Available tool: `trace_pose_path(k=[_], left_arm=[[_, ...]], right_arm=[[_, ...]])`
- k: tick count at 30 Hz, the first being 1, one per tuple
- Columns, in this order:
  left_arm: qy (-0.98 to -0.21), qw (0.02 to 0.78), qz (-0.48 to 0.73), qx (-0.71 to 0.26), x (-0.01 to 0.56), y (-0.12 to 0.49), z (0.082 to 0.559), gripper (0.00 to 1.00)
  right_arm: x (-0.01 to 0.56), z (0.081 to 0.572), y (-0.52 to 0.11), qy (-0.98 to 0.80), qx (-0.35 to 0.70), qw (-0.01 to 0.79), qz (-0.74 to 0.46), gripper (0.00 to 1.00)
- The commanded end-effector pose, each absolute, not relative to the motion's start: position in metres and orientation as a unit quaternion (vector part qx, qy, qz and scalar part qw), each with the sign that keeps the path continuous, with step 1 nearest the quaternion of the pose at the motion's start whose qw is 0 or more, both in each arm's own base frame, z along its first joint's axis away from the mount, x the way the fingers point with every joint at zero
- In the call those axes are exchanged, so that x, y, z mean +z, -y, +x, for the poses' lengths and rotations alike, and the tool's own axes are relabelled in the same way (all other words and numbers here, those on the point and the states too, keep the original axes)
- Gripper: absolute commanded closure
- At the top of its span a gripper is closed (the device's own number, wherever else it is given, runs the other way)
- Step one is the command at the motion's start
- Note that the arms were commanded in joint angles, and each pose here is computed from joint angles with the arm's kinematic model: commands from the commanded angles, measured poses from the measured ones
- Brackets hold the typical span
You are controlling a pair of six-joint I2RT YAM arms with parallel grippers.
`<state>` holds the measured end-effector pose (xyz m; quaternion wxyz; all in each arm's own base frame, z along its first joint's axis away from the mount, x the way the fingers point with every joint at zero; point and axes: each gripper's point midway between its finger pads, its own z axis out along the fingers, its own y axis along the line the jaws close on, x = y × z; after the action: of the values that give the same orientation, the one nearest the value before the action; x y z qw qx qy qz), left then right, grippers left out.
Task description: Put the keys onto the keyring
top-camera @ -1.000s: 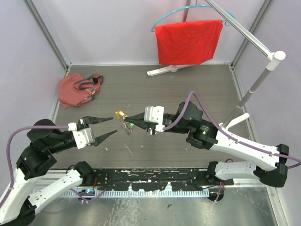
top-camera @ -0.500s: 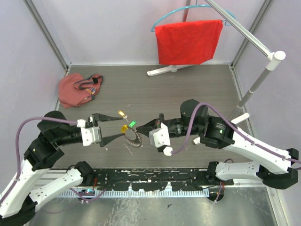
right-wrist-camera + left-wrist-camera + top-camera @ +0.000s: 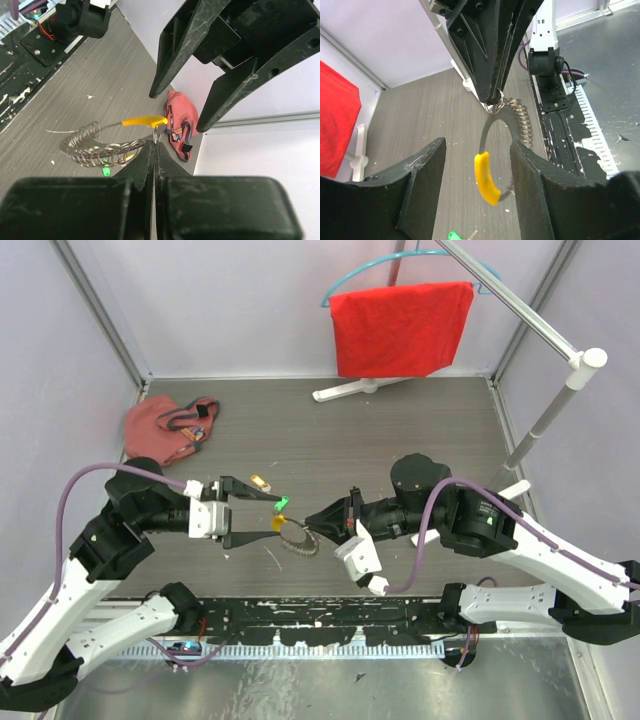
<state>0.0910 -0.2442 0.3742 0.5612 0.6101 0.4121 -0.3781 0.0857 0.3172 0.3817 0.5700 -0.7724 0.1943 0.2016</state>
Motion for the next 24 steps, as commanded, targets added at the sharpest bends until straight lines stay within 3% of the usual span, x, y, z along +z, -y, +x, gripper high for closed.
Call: trace_pose_path(k=[1,10,24], left_arm=[[-0.393,0.579,0.603,-0.382,0.390,0.245,0.089,0.38],[-0.391,0.519,0.614,-0.448,0.374,0.258,0.075,0.42],[-0.420,0.487,0.613,-0.459,0.349,0.267,0.083,0.43]], right_arm=[[0.413,0.076,-0.310,-0.143,0.189,0.596,-0.767,0.99],[0.413,0.073,-0.311,-0.120,0.183,0.595,-0.773,0.99],[0.413,0.073,-0.306,-0.079,0.150,0.595,-0.785,0.99]])
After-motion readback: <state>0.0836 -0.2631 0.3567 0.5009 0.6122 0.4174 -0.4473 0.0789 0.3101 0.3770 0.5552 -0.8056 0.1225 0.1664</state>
